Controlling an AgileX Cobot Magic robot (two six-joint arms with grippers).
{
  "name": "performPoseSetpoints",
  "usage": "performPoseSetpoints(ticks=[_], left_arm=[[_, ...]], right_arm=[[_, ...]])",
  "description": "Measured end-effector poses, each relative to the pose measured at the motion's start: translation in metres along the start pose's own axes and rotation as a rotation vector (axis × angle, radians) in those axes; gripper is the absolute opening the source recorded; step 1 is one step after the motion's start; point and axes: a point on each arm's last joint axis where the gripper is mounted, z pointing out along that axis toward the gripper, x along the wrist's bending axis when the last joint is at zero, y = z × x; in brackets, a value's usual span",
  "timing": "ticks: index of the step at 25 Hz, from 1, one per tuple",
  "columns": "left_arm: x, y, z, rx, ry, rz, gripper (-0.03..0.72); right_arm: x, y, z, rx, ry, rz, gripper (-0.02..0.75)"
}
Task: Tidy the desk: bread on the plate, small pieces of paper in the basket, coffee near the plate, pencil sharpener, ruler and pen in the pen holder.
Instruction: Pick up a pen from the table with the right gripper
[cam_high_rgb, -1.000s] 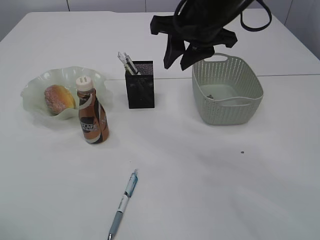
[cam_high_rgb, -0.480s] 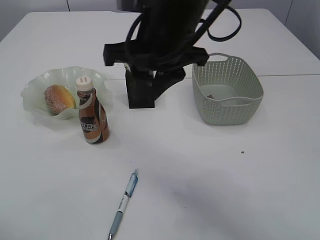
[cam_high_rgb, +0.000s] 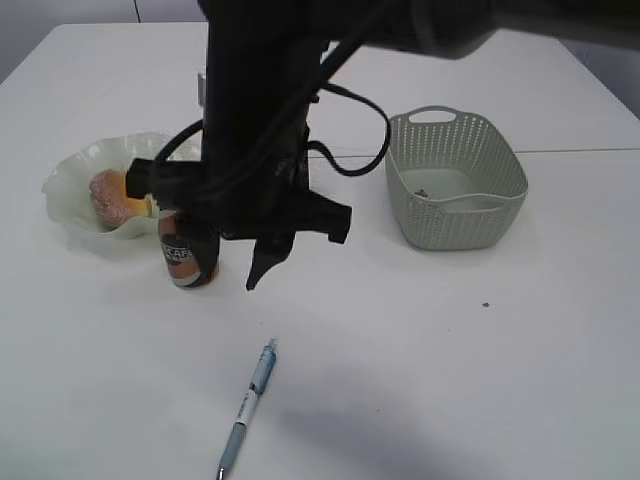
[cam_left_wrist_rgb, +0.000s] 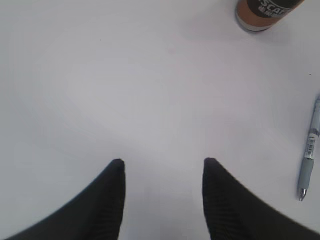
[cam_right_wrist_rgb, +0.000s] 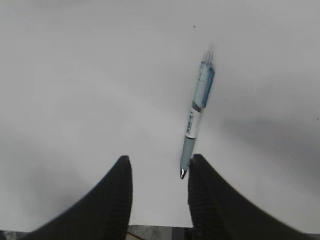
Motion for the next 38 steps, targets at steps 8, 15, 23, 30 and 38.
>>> performPoseSetpoints(ticks=[8,15,23,30,38], left_arm=[[0.000,0.000,0.000,0.000,0.000,0.000,0.370],[0.000,0.000,0.000,0.000,0.000,0.000,0.370],[0.000,0.000,0.000,0.000,0.000,0.000,0.370],[0.000,0.000,0.000,-0.002,0.000,0.000,0.370],[0.000,0.000,0.000,-0.002,0.000,0.000,0.370]], right_arm=[[0.000,0.002,0.058,0.073,-0.102,0.166,0.281],[-0.002,0.002,0.087,0.105,-0.152,0.175,0.281],[-0.006,0.004,0.108,0.102,-0.191,0.136,0.281],[-0.009,0.007,0.132,0.107,-0.205,0.131,0.281],[-0.015,0.016,0.140,0.096,-0.201,0.098,0.281]])
